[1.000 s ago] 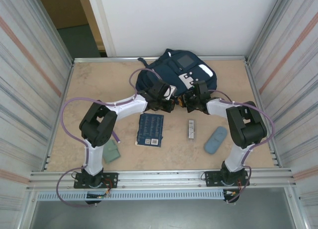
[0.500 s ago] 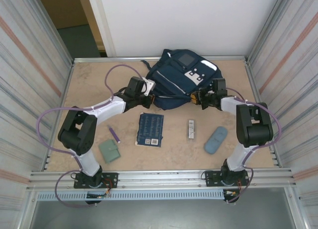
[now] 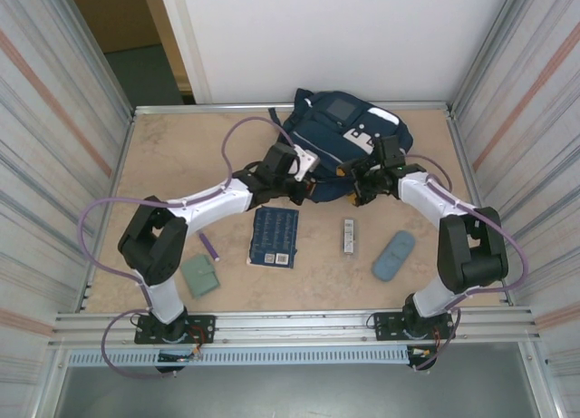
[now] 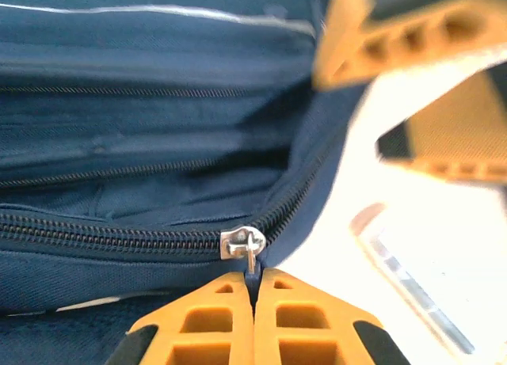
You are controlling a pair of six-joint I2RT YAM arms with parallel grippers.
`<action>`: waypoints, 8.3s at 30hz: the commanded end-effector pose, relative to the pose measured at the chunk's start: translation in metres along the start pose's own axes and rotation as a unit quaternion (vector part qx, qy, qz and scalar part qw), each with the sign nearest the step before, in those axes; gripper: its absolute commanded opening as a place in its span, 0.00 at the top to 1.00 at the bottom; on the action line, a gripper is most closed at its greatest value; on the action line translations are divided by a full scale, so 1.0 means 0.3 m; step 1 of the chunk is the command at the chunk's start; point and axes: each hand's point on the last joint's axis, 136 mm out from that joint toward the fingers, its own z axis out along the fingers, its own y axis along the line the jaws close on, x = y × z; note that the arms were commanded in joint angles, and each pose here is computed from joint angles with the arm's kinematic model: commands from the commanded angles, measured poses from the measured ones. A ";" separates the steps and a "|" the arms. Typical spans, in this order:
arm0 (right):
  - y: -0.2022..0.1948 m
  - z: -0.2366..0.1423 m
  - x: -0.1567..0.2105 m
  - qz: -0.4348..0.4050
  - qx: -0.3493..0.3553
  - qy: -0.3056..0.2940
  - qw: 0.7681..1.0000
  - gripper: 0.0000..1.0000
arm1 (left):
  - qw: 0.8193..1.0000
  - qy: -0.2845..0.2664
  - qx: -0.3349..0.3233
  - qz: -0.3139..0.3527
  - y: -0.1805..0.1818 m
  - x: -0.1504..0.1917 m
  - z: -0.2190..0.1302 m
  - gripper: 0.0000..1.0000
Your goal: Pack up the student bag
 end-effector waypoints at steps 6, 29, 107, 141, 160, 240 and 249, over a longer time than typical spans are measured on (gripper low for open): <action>-0.077 0.043 0.099 0.053 0.059 0.011 0.997 0.30 | 0.993 -0.028 0.117 -0.011 -0.196 -0.083 -0.009 1.00; 0.138 -0.049 0.055 -0.249 -0.040 0.057 0.966 1.00 | 0.977 -0.039 -0.150 -0.145 0.401 0.050 -0.209 1.00; 0.110 -0.438 -0.100 -0.398 -0.068 -0.198 0.893 0.38 | 0.927 0.080 -0.284 -0.230 0.133 0.081 0.172 0.87; 0.093 -0.287 0.059 -0.412 -0.048 -0.120 0.902 0.33 | 0.949 0.052 -0.202 -0.235 0.184 0.058 0.062 0.71; 0.063 -0.247 0.077 -0.376 -0.065 -0.104 0.918 0.33 | 0.954 0.081 -0.219 -0.190 0.193 0.094 0.138 0.83; 0.080 -0.077 0.162 -0.420 0.027 0.113 0.900 1.00 | 0.992 -0.041 0.112 0.049 0.016 -0.011 0.076 0.37; 0.051 -0.087 0.137 -0.427 0.049 0.103 0.897 1.00 | 0.986 -0.028 0.161 0.034 -0.035 0.017 0.076 0.68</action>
